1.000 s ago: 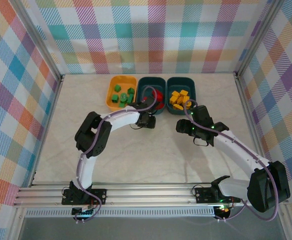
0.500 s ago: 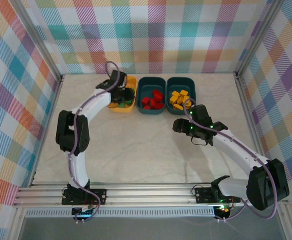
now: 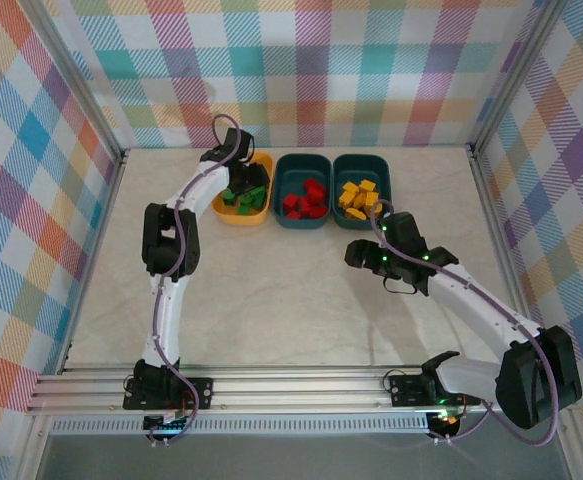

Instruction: Sort the legos into containers by color

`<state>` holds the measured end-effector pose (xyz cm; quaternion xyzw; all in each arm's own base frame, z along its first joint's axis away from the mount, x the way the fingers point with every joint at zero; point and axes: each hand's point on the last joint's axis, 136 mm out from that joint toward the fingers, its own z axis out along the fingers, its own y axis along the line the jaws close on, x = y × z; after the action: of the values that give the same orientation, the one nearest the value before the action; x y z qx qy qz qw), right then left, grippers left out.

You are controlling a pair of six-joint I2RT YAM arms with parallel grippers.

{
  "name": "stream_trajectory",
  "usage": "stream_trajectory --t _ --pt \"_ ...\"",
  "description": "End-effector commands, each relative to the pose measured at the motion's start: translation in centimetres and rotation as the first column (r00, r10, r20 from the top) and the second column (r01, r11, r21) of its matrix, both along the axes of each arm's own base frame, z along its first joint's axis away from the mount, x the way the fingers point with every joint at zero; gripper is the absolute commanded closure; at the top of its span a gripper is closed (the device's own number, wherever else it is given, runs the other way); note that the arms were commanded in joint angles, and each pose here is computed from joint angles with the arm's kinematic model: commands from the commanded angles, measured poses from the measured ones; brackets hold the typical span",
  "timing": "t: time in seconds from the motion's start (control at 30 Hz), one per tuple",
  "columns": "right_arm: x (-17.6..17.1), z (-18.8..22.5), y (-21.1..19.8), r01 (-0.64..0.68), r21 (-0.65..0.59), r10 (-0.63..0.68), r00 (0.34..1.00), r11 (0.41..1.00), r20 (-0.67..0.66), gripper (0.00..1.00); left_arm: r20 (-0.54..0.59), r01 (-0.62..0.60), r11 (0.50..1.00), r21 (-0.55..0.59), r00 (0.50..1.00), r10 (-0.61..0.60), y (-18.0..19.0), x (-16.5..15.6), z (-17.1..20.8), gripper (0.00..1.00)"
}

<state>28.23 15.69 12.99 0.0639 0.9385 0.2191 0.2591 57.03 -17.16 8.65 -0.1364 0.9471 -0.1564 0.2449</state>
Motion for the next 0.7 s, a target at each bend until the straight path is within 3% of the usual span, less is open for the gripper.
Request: stream_trajectory --t 0.0,0.13,0.33,0.4,0.47,0.57,0.67 --pt "-0.7 0.6 0.2 -0.008 0.023 0.008 1.0 1.0 0.002 0.21 0.035 0.008 1.0 0.006 0.999 -0.008 -0.1 0.1 2.1 0.37" --pt "-0.5 1.0 0.4 -0.02 0.015 0.02 1.0 1.0 0.001 0.16 0.131 0.011 1.0 0.004 0.991 -0.011 0.3 -0.2 6.4 0.23" --pt "0.0 5.0 1.0 -0.078 0.041 0.073 0.991 0.996 0.116 0.06 0.365 0.03 0.998 -0.055 0.931 -0.008 0.9 -4.0 16.9 0.15" --pt "0.1 8.2 1.4 -0.115 0.059 0.1 0.972 0.992 0.211 0.01 0.464 0.027 0.998 -0.055 0.886 0.002 1.5 -6.8 20.5 0.12" --pt "-0.2 12.3 2.0 -0.175 0.058 0.147 0.935 0.983 0.323 0.0 0.556 0.062 0.998 -0.014 0.83 -0.044 1.4 -10.9 23.9 0.0" --pt "-0.4 16.2 2.9 -0.198 0.008 0.173 0.875 0.98 0.453 0.0 0.693 0.054 0.993 0.109 0.712 -0.115 1.1 -17.3 28.3 0.0" --pt "0.7 17.9 3.2 -0.209 -0.054 0.199 0.777 0.977 0.597 0.0 0.789 0.068 0.988 0.141 0.595 -0.153 0.3 -22.1 29.1 0.0"
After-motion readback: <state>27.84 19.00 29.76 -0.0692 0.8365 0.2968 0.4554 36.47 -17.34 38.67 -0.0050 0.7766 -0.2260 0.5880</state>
